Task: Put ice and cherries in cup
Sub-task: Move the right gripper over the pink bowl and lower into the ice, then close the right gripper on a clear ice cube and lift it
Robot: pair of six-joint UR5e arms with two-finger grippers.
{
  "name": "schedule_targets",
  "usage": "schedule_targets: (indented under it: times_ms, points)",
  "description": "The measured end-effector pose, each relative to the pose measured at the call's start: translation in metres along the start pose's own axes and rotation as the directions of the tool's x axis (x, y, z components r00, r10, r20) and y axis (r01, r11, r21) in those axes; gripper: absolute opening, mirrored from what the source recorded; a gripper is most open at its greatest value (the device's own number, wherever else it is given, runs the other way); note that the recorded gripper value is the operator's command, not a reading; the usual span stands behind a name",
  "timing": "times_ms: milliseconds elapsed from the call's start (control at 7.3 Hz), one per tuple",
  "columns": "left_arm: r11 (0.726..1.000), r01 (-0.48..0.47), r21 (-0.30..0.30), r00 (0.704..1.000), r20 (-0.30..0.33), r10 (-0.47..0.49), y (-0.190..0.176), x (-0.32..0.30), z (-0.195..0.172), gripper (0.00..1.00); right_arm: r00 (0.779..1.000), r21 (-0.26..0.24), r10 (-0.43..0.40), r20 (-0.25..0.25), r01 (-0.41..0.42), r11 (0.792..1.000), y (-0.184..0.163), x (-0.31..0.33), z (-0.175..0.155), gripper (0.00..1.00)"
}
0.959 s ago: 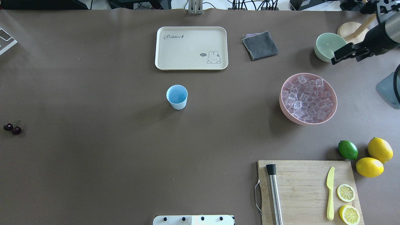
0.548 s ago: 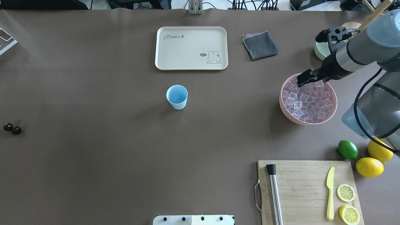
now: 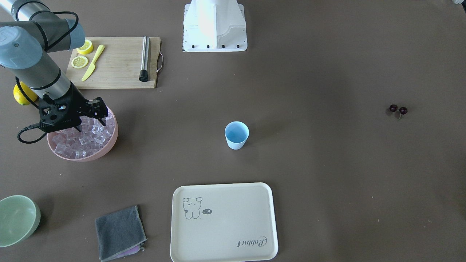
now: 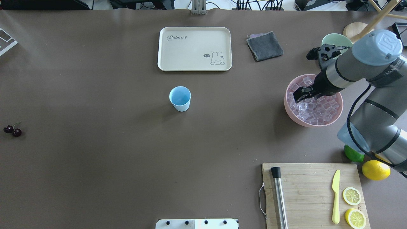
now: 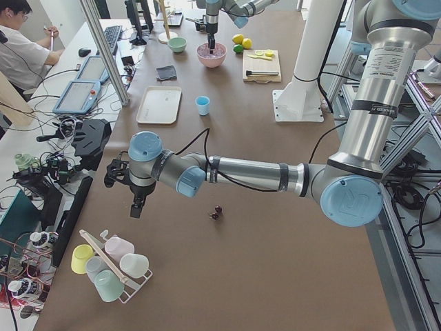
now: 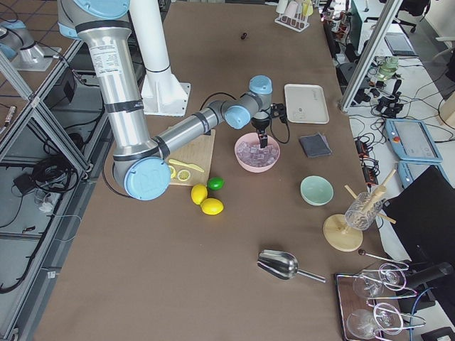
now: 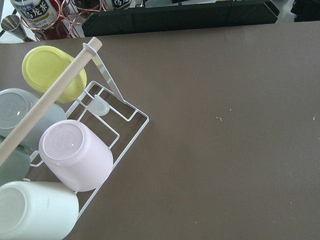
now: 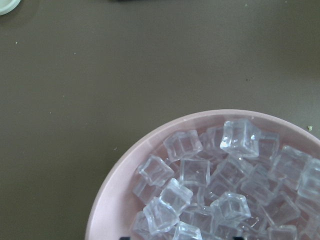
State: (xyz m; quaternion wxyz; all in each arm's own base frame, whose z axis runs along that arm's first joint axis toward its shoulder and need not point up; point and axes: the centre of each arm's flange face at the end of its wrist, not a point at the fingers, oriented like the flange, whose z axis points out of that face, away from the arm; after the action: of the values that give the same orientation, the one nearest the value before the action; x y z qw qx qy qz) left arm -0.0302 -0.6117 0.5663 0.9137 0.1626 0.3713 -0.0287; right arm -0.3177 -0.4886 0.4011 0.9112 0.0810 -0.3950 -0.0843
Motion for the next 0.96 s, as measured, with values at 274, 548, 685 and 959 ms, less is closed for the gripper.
schedule_targets:
  times_ms: [274, 548, 685, 959]
  points:
    - [1.0, -0.004, 0.002, 1.0, -0.001, 0.004, 0.0, 0.0, 0.001, 0.99, 1.0, -0.024, -0.002, -0.008, 0.002, 1.0, 0.005, 0.001, 0.012, 0.79]
    - [1.0, -0.004, 0.002, 1.0, 0.0, 0.004, 0.001, -0.001, 0.002, 0.99, 1.0, -0.043, 0.004, -0.02, -0.005, 0.999, 0.005, 0.007, 0.023, 0.79]
    - [1.0, -0.006, 0.005, 1.0, -0.002, 0.006, 0.002, -0.001, 0.001, 0.99, 1.0, -0.049, 0.009, -0.024, -0.01, 0.999, 0.005, 0.009, 0.026, 0.77]
    - [1.0, -0.014, 0.016, 1.0, -0.005, 0.014, 0.004, -0.001, 0.001, 0.99, 1.0, -0.058, 0.018, -0.025, -0.019, 0.998, 0.006, 0.011, 0.03, 0.75]
